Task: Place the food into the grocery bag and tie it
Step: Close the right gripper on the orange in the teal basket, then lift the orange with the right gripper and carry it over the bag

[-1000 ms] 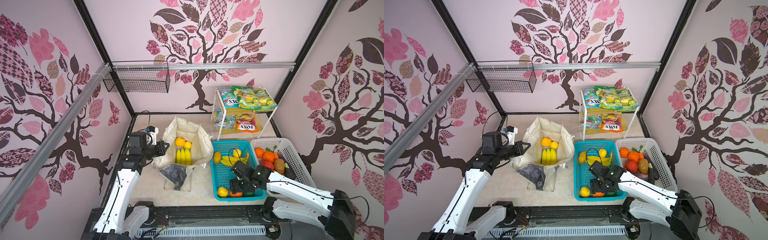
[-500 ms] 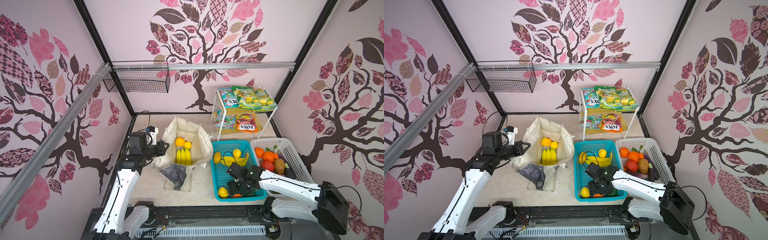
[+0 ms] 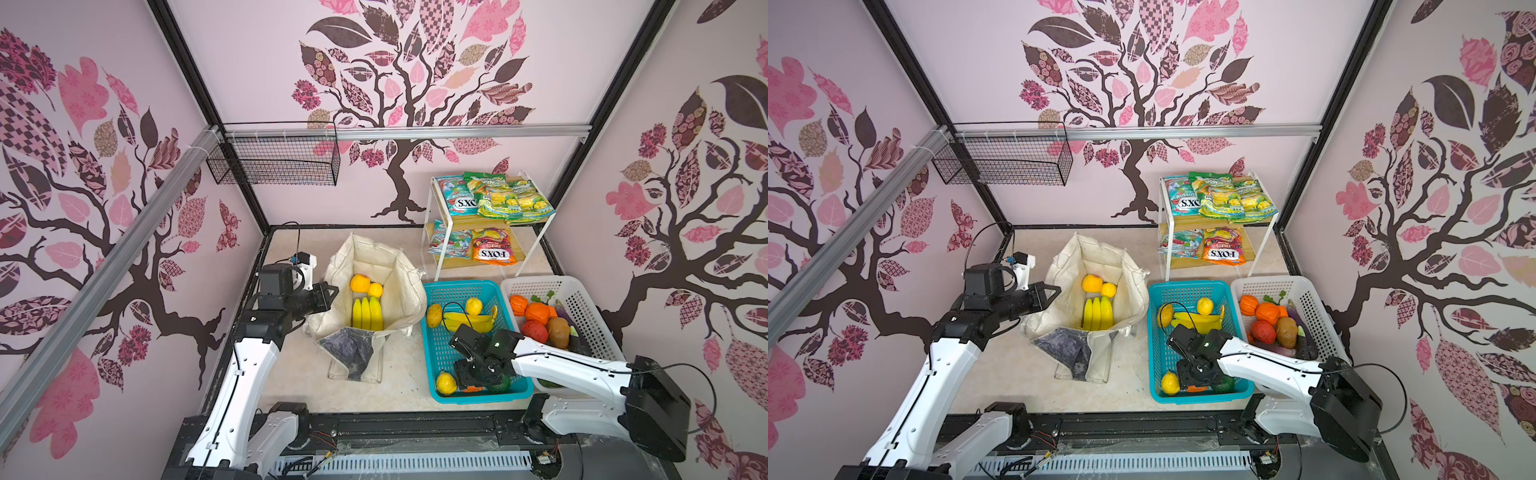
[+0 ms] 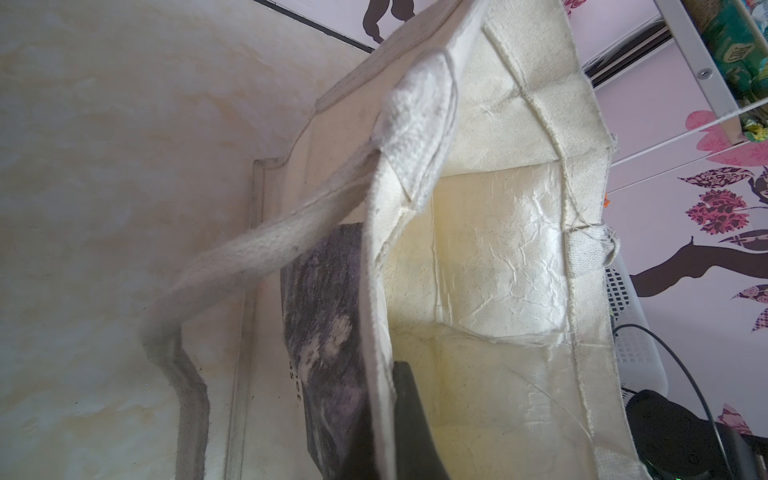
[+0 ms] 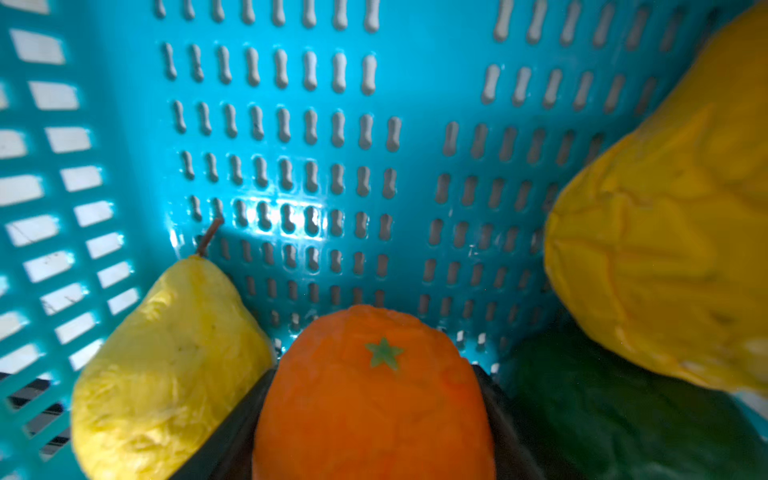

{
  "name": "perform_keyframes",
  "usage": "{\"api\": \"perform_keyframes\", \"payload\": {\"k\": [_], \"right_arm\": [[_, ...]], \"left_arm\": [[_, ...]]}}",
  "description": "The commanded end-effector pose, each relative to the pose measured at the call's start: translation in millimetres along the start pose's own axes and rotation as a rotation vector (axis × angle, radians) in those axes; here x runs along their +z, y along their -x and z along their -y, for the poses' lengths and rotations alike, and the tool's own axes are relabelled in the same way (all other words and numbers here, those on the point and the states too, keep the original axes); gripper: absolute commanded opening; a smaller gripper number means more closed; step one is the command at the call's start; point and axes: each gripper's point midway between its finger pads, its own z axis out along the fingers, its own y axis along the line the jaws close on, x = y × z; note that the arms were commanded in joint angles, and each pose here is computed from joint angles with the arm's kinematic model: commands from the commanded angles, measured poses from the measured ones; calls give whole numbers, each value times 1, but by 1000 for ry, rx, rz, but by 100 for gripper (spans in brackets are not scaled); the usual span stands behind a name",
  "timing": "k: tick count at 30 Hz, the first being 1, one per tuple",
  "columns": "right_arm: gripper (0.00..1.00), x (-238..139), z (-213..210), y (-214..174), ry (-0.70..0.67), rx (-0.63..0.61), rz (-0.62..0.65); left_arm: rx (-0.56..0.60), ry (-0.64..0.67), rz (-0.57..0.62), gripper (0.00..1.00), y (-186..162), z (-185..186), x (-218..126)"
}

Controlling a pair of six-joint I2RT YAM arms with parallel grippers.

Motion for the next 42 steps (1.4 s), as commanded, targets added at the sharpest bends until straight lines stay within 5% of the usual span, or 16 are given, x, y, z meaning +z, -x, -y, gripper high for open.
{"api": "perform_keyframes", "payload": {"k": [1,25,35,42], "right_arm": [[65,-17,-12,15,37,-5,65],[62,-132,-38,79,178,0,429],[63,-210,-73,116,279,-90,600],[63,-223,-118,146,325,-162,585]], "left_arm": [[24,-11,12,0,-2,3,-2],[19,-12,4,0,-2,2,0],[17,-16,-3,0,-3,2,2],[18,-5,2,0,-3,0,1]]}}
